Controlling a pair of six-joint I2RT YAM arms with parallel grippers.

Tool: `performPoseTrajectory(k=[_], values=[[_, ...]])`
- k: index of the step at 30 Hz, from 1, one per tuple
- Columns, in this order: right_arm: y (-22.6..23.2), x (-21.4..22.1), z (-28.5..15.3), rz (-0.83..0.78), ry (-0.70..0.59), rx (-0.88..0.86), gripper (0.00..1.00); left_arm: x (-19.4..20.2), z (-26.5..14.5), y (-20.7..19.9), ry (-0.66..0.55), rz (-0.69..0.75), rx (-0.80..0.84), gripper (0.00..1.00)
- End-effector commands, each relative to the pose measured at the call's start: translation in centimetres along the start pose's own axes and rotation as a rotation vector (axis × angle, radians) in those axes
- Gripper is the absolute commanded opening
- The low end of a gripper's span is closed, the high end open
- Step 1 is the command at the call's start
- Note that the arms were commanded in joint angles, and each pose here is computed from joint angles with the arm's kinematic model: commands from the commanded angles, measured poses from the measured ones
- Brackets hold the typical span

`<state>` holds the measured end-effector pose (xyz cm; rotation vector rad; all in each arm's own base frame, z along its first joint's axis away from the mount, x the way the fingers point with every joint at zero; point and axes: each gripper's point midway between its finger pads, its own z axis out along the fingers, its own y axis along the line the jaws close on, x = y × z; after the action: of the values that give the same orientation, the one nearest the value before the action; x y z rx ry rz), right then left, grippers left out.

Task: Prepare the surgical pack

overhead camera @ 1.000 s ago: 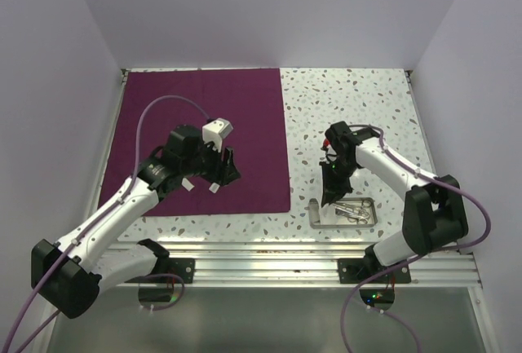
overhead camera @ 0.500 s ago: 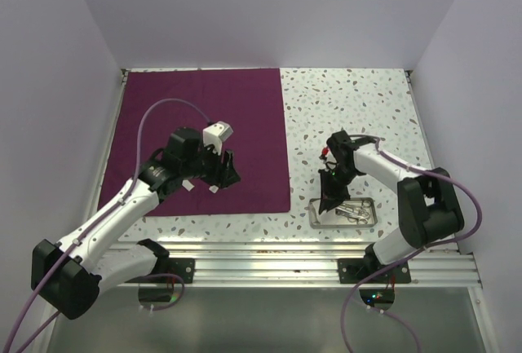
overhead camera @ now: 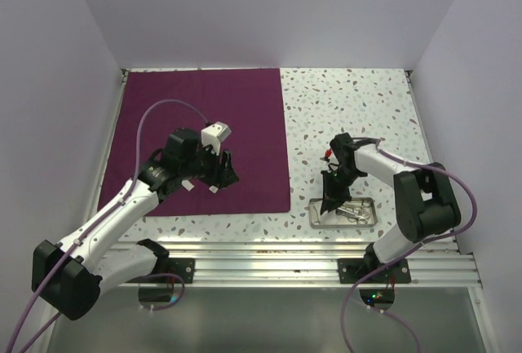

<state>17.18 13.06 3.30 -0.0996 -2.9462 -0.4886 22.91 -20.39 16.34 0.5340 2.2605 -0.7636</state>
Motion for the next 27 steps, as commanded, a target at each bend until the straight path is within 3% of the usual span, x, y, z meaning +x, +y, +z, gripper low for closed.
performPoseTrajectory(k=[1,6,8,18,27], values=[[0.2,-0.2,0.1,-0.021,-0.001,-0.019,0.00,-1.0,-0.2,-0.3,-0.041,0.012,0.021,0.56],[0.0,0.0,-0.1,-0.018,-0.001,-0.007,0.08,-0.9,-0.2,-0.2,-0.040,0.011,0.023,0.56],[-0.1,0.1,-0.2,-0.016,-0.002,-0.001,0.16,-0.8,-0.2,-0.2,-0.037,0.009,0.023,0.56],[-0.3,0.5,-1.8,-0.016,-0.028,0.031,0.39,-0.7,-0.1,-0.1,-0.036,0.004,0.025,0.56],[-1.9,0.5,-5.9,-0.010,-0.072,0.195,0.49,-1.0,-0.3,1.2,-0.041,-0.006,-0.040,0.56]])
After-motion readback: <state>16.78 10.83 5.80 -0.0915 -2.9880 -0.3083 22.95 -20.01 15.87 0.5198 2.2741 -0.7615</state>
